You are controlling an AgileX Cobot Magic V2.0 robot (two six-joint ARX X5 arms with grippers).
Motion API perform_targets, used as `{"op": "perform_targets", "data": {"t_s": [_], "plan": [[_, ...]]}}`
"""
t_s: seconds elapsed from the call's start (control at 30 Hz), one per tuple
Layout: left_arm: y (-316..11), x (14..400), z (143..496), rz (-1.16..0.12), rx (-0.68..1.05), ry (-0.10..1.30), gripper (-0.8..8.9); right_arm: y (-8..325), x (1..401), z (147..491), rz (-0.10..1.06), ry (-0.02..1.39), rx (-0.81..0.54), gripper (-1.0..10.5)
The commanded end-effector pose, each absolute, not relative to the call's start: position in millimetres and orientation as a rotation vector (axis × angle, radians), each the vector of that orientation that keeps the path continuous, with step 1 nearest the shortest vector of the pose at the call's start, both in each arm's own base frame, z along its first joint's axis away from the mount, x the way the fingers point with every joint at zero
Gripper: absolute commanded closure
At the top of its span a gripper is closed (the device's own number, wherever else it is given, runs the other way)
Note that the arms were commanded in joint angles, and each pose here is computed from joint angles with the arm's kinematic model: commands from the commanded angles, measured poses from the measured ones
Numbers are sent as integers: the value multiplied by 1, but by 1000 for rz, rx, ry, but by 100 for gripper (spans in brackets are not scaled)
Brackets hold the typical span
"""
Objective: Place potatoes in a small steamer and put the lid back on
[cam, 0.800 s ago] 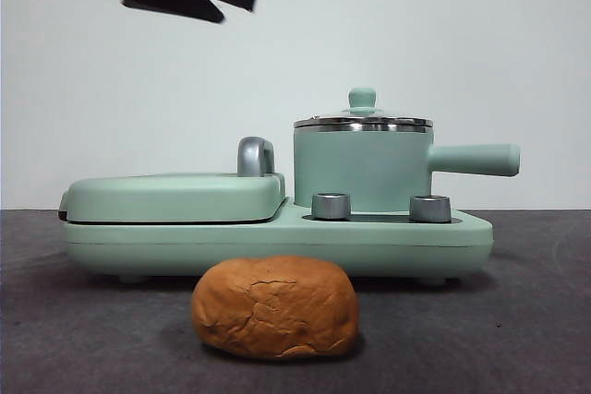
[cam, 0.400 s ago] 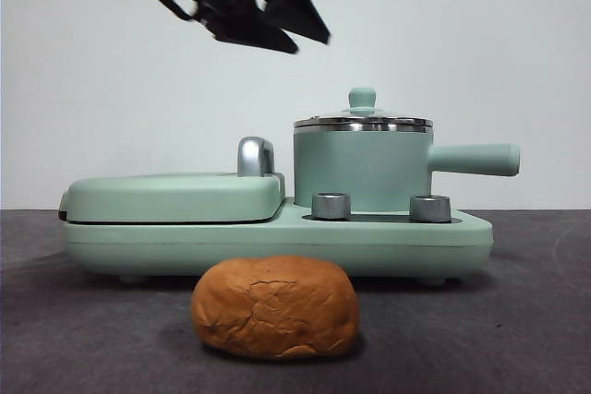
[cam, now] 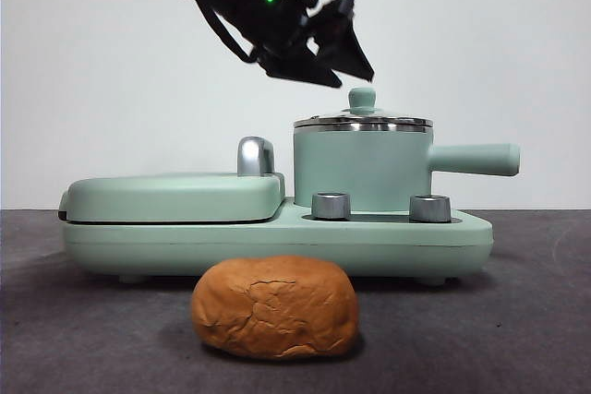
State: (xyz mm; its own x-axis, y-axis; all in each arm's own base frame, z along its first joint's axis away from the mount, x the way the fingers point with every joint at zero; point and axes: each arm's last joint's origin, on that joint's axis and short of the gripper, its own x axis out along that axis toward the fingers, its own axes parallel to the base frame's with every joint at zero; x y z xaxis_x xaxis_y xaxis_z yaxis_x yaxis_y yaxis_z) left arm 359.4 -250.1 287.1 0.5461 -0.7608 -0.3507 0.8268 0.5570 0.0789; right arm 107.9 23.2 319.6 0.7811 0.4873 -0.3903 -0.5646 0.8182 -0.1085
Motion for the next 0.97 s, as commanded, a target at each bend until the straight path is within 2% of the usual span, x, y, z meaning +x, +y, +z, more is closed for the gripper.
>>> {"op": "perform_targets", "data": {"t_s": [0.03, 0.53, 0.63, 0.77, 0.97], "plan": [[-262, 368, 282, -959, 243, 280, 507, 24, 108, 326, 572, 338, -215, 682], [-274, 377, 265, -965, 220, 252, 517, 26, 107, 326, 588, 337, -218, 682], [-275, 377, 262, -968, 221, 263, 614, 26, 107, 326, 588, 337, -218, 682], [-278, 376, 261, -973, 223, 264, 812, 26, 107, 326, 588, 337, -218, 682], [-278, 376, 261, -975, 223, 262, 808, 26, 107, 326, 588, 338, -218, 682]]}}
